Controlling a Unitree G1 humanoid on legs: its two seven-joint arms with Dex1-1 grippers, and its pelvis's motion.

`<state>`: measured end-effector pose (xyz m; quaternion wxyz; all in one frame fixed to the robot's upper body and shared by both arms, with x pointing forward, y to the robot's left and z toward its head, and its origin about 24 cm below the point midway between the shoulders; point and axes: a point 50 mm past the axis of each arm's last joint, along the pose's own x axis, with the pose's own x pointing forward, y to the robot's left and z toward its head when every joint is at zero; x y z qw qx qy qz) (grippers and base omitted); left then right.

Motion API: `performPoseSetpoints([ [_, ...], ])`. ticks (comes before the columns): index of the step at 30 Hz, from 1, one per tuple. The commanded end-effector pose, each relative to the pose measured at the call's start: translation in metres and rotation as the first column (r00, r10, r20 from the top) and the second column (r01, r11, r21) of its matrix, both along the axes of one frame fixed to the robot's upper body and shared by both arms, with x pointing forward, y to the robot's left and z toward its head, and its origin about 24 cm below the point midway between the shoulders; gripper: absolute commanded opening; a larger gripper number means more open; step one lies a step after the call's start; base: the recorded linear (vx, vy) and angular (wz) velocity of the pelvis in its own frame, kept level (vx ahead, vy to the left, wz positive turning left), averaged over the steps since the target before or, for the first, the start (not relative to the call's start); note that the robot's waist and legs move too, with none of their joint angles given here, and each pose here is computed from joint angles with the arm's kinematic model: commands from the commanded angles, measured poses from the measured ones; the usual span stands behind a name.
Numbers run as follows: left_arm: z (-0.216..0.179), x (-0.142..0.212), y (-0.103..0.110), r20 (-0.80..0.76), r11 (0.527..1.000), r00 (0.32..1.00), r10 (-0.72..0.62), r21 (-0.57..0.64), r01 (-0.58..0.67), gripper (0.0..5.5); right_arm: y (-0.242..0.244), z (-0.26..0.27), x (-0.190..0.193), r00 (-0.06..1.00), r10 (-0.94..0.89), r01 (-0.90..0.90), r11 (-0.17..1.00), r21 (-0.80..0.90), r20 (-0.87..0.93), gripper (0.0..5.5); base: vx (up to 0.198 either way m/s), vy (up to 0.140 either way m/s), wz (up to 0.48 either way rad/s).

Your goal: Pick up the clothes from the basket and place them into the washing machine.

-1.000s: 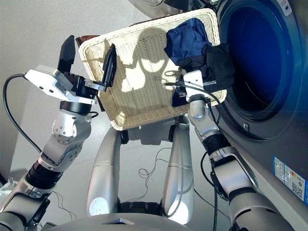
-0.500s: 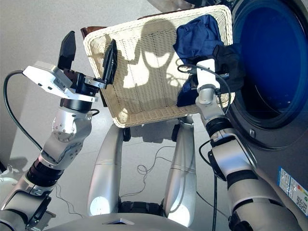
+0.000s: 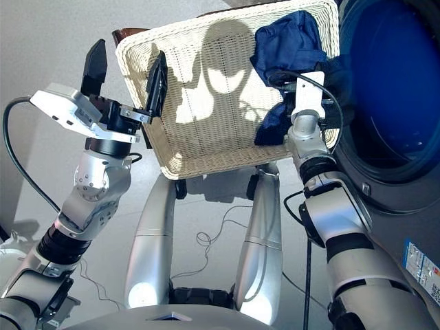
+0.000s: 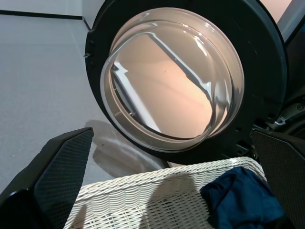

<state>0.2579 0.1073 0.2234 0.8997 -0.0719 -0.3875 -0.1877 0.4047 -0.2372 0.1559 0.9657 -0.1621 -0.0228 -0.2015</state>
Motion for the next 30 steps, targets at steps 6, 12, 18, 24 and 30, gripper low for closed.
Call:
performPoseSetpoints([
  [6, 0.020, -0.025, 0.004, 0.135, 0.997, 0.990, -0.048, -0.062, 0.056, 5.50, -0.012, 0.007, -0.005, 0.998, -0.011, 0.010, 1.000, 0.016, 0.069, 0.00, 0.000, 0.000, 0.000],
  [12, 0.020, -0.026, 0.010, 0.142, 0.997, 0.990, -0.025, -0.071, 0.036, 5.50, 0.003, 0.009, -0.019, 0.967, 0.090, -0.117, 0.988, 0.102, 0.237, 0.00, 0.000, 0.000, 0.000],
  [18, 0.018, -0.028, 0.017, 0.144, 0.997, 0.990, 0.013, -0.074, -0.003, 5.50, 0.003, 0.001, -0.052, 0.912, 0.089, -0.176, 0.967, 0.185, 0.400, 0.00, 0.000, 0.000, 0.000],
  [24, 0.014, -0.029, 0.026, 0.129, 0.997, 0.991, 0.040, -0.071, -0.031, 5.50, -0.025, -0.009, -0.087, 0.867, -0.060, -0.102, 0.950, 0.294, 0.495, 0.00, 0.000, 0.000, 0.000],
  [30, 0.019, -0.031, 0.030, 0.162, 0.996, 0.985, 0.057, -0.074, -0.045, 5.50, -0.072, -0.005, -0.103, 0.781, -0.344, 0.155, 0.915, 0.372, 0.521, 0.00, 0.000, 0.000, 0.000],
])
